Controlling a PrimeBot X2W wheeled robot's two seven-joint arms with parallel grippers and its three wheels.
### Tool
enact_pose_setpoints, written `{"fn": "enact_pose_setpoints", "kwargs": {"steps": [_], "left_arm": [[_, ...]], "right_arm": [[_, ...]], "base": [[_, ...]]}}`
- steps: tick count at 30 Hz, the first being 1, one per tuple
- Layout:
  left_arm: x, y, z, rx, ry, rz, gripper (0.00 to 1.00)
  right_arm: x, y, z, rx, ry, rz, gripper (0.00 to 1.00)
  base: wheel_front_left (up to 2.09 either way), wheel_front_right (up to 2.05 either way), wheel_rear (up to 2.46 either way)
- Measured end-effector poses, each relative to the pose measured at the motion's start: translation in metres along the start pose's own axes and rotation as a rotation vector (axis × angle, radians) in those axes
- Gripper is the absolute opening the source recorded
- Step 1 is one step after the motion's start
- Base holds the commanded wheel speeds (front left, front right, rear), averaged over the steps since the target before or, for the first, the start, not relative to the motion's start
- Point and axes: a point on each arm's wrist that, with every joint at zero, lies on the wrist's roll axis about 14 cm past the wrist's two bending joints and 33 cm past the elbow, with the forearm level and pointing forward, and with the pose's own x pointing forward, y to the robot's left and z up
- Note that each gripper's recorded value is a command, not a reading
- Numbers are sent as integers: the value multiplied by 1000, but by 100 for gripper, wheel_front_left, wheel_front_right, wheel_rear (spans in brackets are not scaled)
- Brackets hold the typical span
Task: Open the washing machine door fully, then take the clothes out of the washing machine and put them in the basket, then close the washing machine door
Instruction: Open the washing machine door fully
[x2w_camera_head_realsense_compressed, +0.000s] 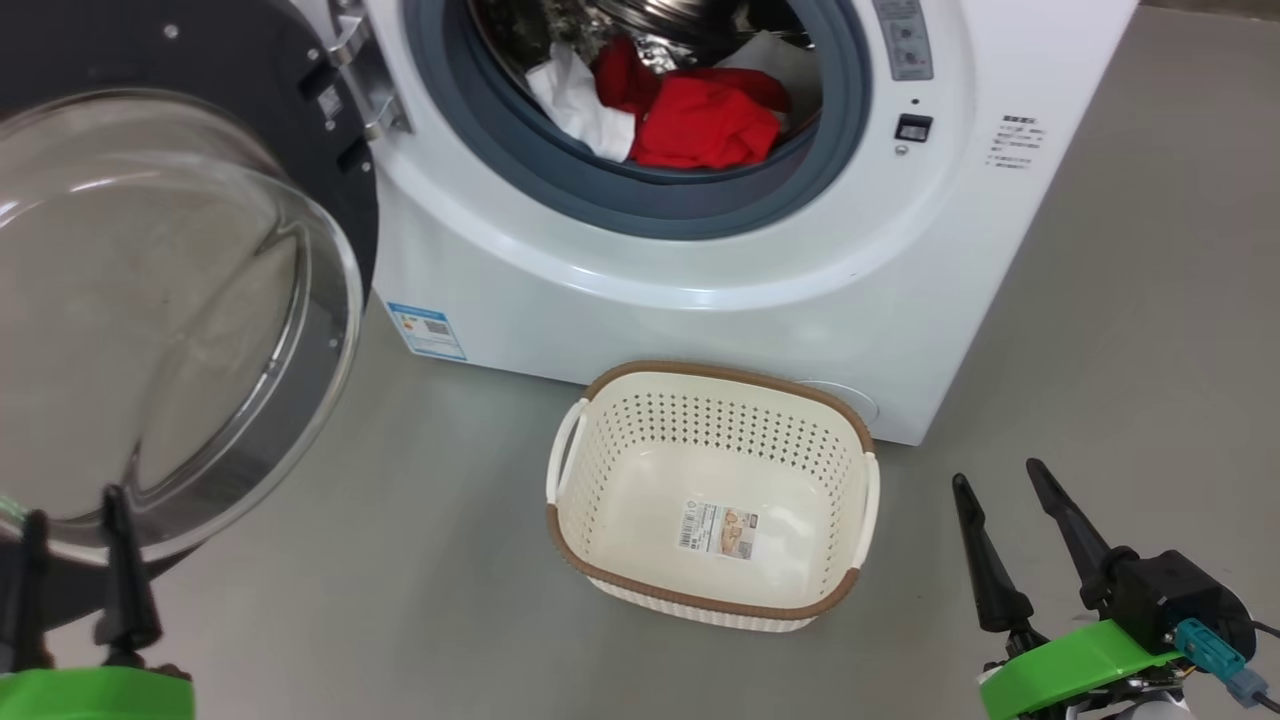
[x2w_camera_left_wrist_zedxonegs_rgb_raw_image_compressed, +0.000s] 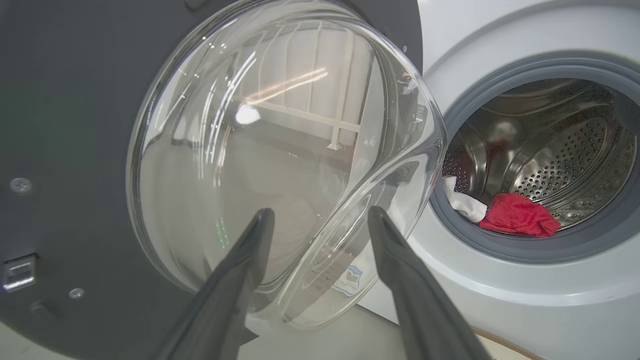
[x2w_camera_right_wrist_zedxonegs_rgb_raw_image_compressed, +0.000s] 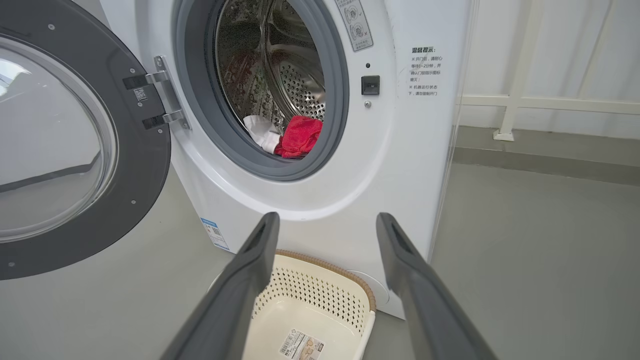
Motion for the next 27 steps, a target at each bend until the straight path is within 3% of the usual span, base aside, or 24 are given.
{"fn": "enact_pose_setpoints", "kwargs": {"steps": [27], "left_arm": [[4, -129, -41, -52, 116, -391, 100]], "right_arm": [[-42, -67, 16, -10, -47, -221, 100]], "base": [[0, 0, 0]]}}
